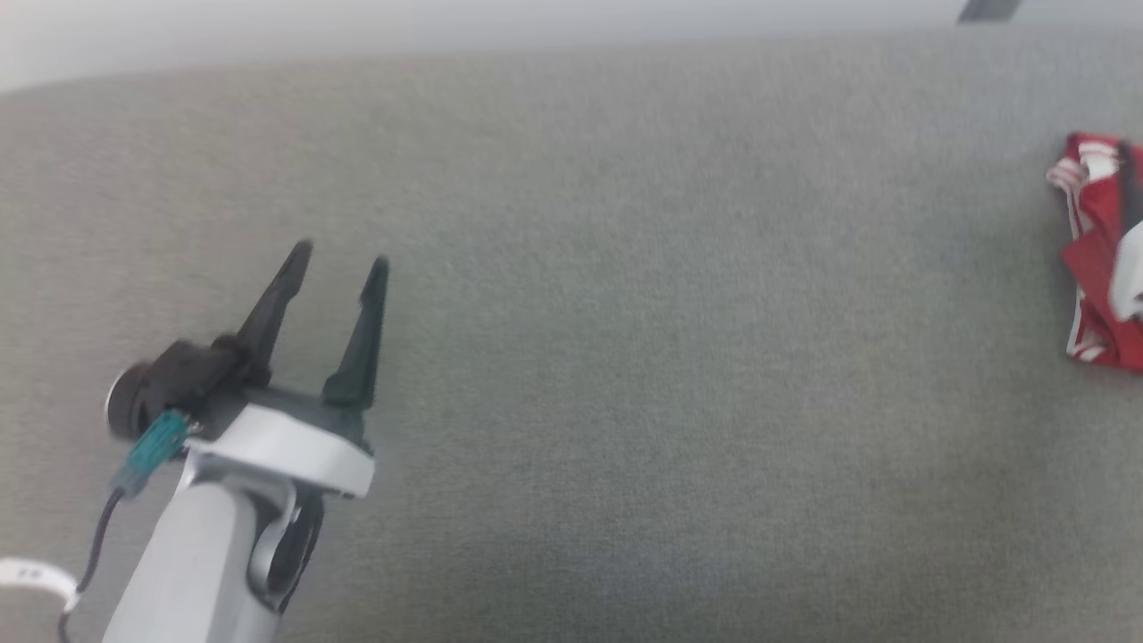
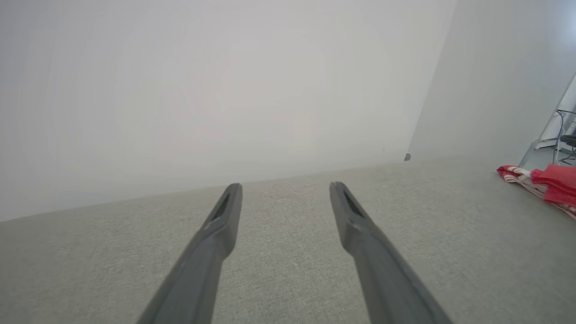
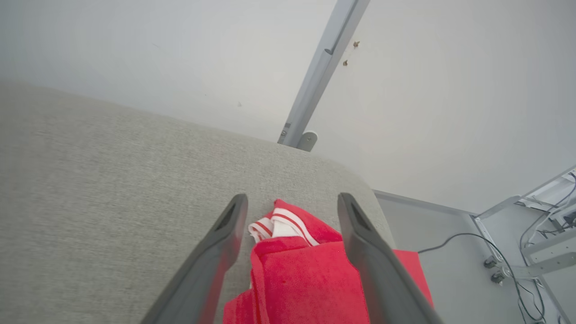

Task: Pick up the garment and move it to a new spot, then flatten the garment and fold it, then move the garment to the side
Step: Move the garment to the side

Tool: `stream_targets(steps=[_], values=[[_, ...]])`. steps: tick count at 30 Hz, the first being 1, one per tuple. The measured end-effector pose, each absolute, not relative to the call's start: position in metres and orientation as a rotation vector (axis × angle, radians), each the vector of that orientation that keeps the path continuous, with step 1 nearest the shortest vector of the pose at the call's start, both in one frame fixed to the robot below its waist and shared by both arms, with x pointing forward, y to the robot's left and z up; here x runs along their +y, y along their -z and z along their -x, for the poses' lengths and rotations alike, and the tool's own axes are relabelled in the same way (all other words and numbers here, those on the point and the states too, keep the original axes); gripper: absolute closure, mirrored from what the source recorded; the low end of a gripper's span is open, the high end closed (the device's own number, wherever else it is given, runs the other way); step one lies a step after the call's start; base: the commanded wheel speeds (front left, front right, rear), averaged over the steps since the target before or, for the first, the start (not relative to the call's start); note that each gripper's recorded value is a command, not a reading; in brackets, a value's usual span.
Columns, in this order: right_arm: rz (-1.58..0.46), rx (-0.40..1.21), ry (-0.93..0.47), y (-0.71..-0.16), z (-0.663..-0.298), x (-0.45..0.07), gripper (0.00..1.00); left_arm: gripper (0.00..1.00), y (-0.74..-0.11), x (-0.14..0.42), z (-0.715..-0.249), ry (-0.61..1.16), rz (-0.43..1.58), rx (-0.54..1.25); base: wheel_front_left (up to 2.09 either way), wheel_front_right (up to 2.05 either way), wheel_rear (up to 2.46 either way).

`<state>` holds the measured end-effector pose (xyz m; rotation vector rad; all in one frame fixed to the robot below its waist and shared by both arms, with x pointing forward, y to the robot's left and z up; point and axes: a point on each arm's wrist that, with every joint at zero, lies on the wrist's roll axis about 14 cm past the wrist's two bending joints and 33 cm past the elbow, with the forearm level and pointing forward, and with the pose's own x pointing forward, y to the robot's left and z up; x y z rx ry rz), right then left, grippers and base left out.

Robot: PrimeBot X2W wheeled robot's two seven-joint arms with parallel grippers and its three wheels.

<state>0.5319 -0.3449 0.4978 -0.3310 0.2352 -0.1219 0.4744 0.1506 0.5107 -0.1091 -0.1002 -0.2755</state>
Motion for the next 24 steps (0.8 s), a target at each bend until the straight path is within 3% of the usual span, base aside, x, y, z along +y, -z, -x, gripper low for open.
stream_targets(steps=[13, 24], values=[[0.199, 0.061, -0.036, -0.526, -0.502, -0.261, 0.00, 0.00, -0.525, 0.220, -0.400, 0.059, 0.077, -0.123, 0.00, 0.00, 0.00], [0.114, -0.053, -0.084, -0.530, -0.448, -0.227, 0.00, 0.00, -0.520, 0.247, -0.354, -0.020, 0.059, -0.108, 0.00, 0.00, 0.00]])
